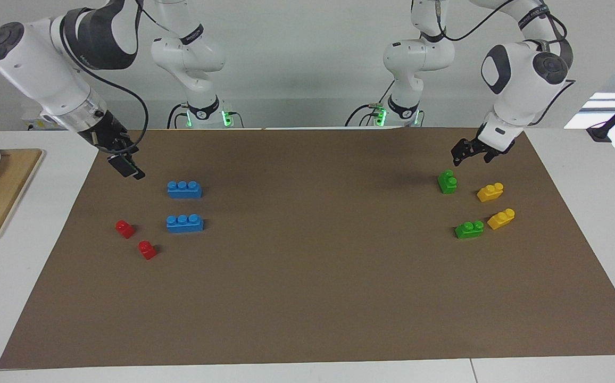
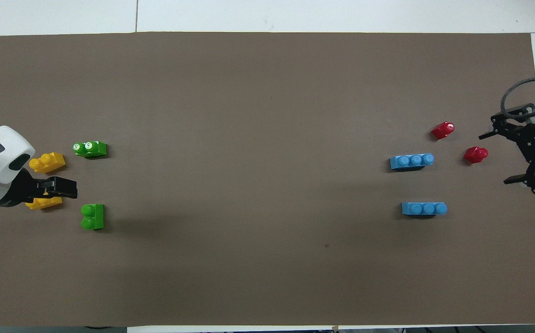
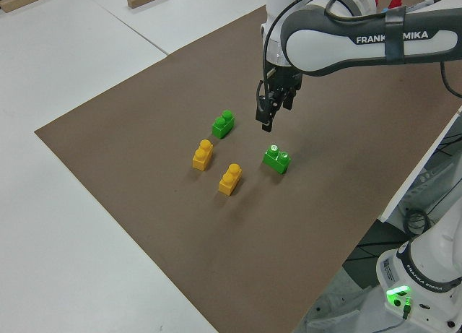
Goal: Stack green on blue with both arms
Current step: 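Lower the left gripper onto the green brick while the right gripper reaches forward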
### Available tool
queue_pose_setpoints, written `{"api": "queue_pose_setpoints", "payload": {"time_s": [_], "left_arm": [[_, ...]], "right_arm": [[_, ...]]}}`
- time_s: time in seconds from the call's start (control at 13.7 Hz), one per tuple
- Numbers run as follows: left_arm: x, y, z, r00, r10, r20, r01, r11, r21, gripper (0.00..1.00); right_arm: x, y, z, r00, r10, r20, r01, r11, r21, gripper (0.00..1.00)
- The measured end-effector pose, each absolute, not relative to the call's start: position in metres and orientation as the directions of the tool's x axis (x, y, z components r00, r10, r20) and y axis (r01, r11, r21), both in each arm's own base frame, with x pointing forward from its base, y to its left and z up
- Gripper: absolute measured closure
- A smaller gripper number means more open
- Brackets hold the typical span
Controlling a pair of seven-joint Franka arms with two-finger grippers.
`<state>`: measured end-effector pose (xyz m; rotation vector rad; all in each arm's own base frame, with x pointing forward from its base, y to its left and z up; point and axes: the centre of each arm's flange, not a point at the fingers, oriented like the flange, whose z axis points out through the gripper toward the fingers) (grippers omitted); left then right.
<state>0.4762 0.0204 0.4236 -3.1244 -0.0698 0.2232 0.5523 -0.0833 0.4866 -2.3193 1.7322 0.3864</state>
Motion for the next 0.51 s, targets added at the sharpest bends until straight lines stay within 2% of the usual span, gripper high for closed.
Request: {"api": "queue_pose_setpoints", "payload": {"time_s": [0.29, 0.51], "left_arm": [[0.459, 0.016, 0.387, 0.982, 0.036, -0.183, 0.035, -0.999, -0.013, 0.0], [0.454, 0.016, 0.372, 0.985, 0.037, -0.167, 0.035, -0.999, -0.012, 0.0]], "right_arm": [[0.575, -0.086, 0.432, 0.12, -0.884, -0.452, -0.99, -0.139, 0.007, 0.02], [0.58, -0.086, 0.4, 0.093, -0.881, -0.463, -0.992, -0.122, 0.033, 0.0]]}}
